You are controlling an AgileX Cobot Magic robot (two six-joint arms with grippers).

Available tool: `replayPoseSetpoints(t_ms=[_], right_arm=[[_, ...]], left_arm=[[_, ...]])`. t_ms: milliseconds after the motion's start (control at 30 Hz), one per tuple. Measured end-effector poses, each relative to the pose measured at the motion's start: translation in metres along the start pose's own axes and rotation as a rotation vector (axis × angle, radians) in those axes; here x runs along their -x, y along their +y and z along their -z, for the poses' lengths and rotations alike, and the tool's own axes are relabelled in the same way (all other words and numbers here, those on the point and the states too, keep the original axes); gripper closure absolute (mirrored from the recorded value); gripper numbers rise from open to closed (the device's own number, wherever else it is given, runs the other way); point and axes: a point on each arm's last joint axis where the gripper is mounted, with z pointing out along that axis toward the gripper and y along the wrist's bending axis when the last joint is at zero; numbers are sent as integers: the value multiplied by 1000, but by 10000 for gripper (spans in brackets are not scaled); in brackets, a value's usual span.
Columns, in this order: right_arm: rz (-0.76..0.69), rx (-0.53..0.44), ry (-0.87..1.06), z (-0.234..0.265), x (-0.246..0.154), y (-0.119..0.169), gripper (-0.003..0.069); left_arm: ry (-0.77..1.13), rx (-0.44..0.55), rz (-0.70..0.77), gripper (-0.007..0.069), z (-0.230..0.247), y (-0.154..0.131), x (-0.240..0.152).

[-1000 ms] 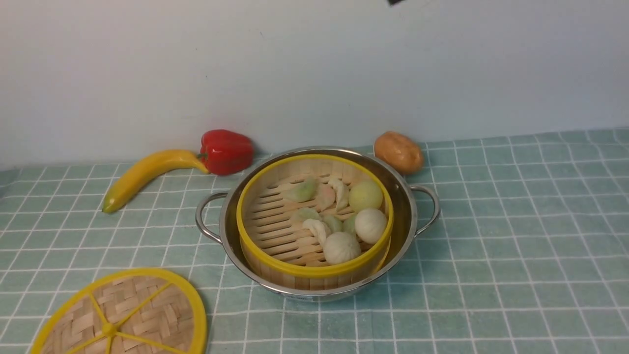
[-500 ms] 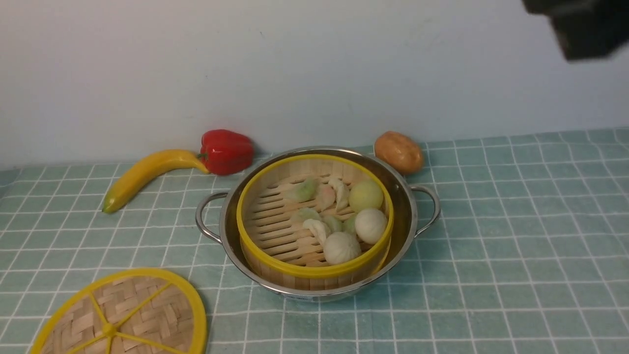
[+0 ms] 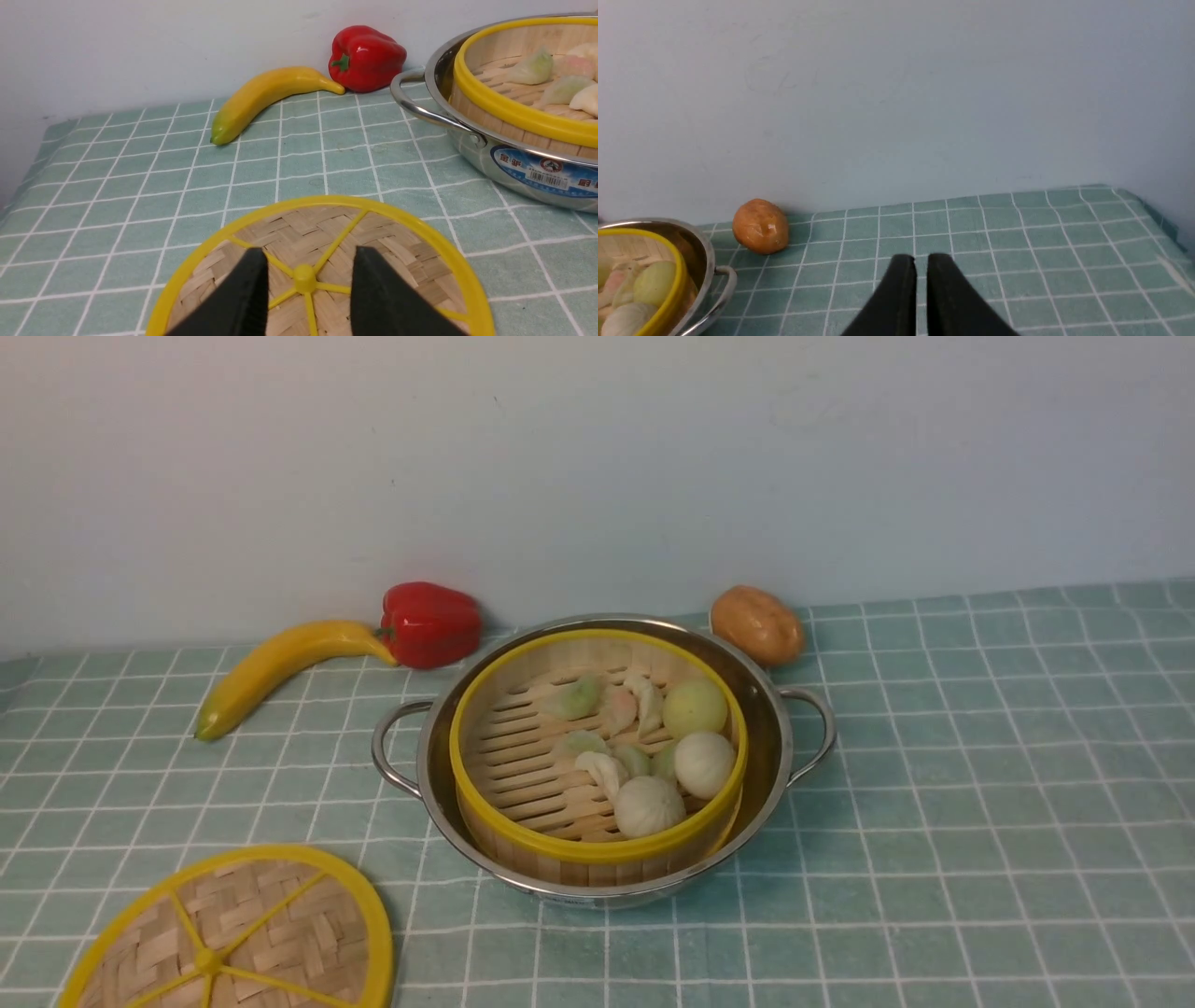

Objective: Place the steamer in the pot on the blue tablecloth, and put the lid on the steamer.
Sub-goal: 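Grasp the bamboo steamer lid lying on the table by its centre knob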

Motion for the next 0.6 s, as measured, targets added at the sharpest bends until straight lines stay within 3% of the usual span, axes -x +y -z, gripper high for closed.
replayPoseSetpoints(t_ms=[267, 600], right_arm=[[59, 44, -76, 12, -65, -12, 553], [56, -70, -13, 19, -76, -23, 515]], left_arm=[[0, 0, 0, 382, 0, 0, 0], [0, 0, 0, 382, 0, 0, 0]])
